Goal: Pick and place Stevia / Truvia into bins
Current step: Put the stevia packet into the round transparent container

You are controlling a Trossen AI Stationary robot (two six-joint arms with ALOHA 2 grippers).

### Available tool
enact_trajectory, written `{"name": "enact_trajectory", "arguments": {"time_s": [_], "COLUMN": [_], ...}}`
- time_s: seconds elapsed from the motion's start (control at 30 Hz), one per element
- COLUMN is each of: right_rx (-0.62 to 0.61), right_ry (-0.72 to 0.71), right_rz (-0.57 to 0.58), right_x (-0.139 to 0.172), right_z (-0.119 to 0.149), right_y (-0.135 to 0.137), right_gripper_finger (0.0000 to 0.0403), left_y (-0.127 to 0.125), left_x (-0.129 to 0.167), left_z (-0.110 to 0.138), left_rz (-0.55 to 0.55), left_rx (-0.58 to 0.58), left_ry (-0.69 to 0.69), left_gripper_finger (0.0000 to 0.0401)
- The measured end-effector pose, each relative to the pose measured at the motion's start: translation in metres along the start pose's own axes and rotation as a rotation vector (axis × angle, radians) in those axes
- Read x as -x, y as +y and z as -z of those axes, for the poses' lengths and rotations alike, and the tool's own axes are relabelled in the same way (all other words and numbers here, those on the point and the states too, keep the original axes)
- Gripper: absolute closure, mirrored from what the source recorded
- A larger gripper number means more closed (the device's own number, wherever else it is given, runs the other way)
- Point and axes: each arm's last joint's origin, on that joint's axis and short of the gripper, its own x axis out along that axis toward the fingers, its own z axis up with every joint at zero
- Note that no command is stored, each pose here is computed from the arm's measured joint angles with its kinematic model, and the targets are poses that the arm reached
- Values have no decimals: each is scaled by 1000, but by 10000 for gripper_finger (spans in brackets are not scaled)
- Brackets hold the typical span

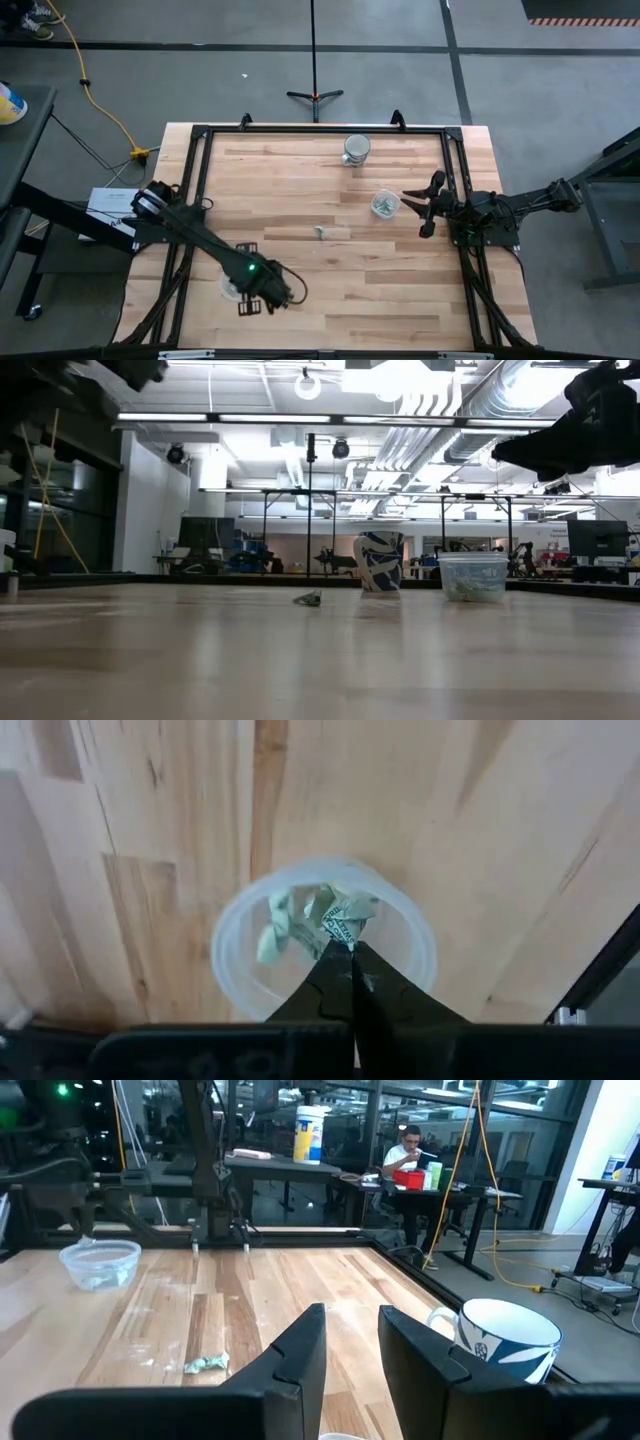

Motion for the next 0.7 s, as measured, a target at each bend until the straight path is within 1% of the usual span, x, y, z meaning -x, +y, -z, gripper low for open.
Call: {"name": "enact_trajectory", "arguments": {"time_s": [0.07,0.13,0.2,0.37,0.43,0.5,0.53,0.6,0.63,0.7], "right_rx": [-5,-8,-8,-8,-8,-8,-8,-8,-8,-8], "right_ry": [-9,-13,-14,-14,-14,-14,-14,-14,-14,-14], "right_rz": [1,1,1,1,1,1,1,1,1,1], "right_x": [0,0,0,0,0,0,0,0,0,0], "right_z": [-1,-1,-1,-1,-1,-1,-1,-1,-2,-2], "right_y": [0,0,0,0,0,0,0,0,0,0], "right_gripper_finger": [315,316,315,315,316,316,315,316,316,315], "left_y": [-5,-6,-7,-5,-4,-1,0,4,6,13], "left_x": [-1,-1,-1,-1,-1,-1,0,1,2,4], "left_z": [4,5,6,8,9,10,8,0,-7,-26], "left_rz": [1,2,-11,-34,-56,-108,-142,-208,-227,-231], "left_rx": [25,62,86,104,109,100,78,28,4,-41], "left_ry": [-3,3,-8,5,7,-10,-44,-154,-215,-328], "left_gripper_finger": [374,361,329,238,211,191,183,171,168,165]}}
